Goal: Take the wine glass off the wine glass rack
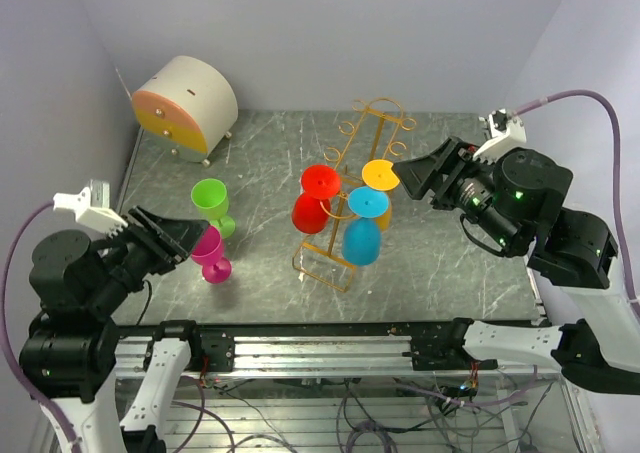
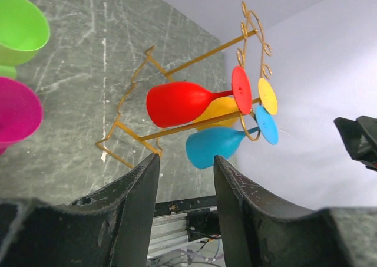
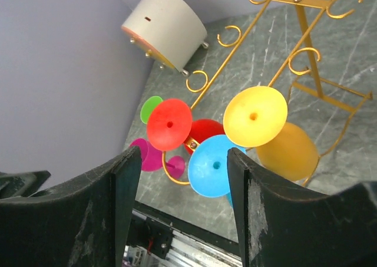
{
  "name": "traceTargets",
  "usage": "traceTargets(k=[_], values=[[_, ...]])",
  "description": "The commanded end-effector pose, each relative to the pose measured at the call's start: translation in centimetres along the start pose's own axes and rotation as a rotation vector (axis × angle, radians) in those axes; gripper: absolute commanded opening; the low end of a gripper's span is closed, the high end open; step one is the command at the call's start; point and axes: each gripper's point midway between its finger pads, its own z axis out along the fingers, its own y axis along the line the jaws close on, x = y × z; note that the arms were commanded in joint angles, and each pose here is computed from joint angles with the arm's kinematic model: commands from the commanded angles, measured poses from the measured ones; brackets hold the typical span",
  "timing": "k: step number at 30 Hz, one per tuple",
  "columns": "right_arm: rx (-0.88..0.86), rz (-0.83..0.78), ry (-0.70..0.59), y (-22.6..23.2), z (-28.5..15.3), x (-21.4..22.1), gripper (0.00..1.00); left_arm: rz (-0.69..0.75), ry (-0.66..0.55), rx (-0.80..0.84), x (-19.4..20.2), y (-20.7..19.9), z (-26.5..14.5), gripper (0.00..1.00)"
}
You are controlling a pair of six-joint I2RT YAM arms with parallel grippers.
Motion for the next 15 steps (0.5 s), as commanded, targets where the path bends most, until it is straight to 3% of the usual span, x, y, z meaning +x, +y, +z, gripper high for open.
traceTargets(k=[1,6,9,12,15], values=[[0.044,-0.024,0.012,-0.6,0.2,0.0,0.61,0.036,0.028,0.143,-1.1,-3.4,0.6,0.53],[0.096,-0.214,0.004,2.1,3.8,-3.1,0.62,0.029,0.029,0.160,-2.0,-4.0,1.7,0.52],[0.174,-0.282,-0.035,1.5,6.7,-6.4,0.61,0.025,0.022,0.155,-2.1,-3.8,1.8,0.52],[0.249,-0.271,-0.061,-2.6,10.0,-9.6,0.59,0.020,0.024,0.148,-1.8,-3.5,1.8,0.52],[0.295,-0.145,-0.035,-9.1,11.6,-11.4,0.49,0.023,0.028,0.135,-1.6,-3.2,1.6,0.52]])
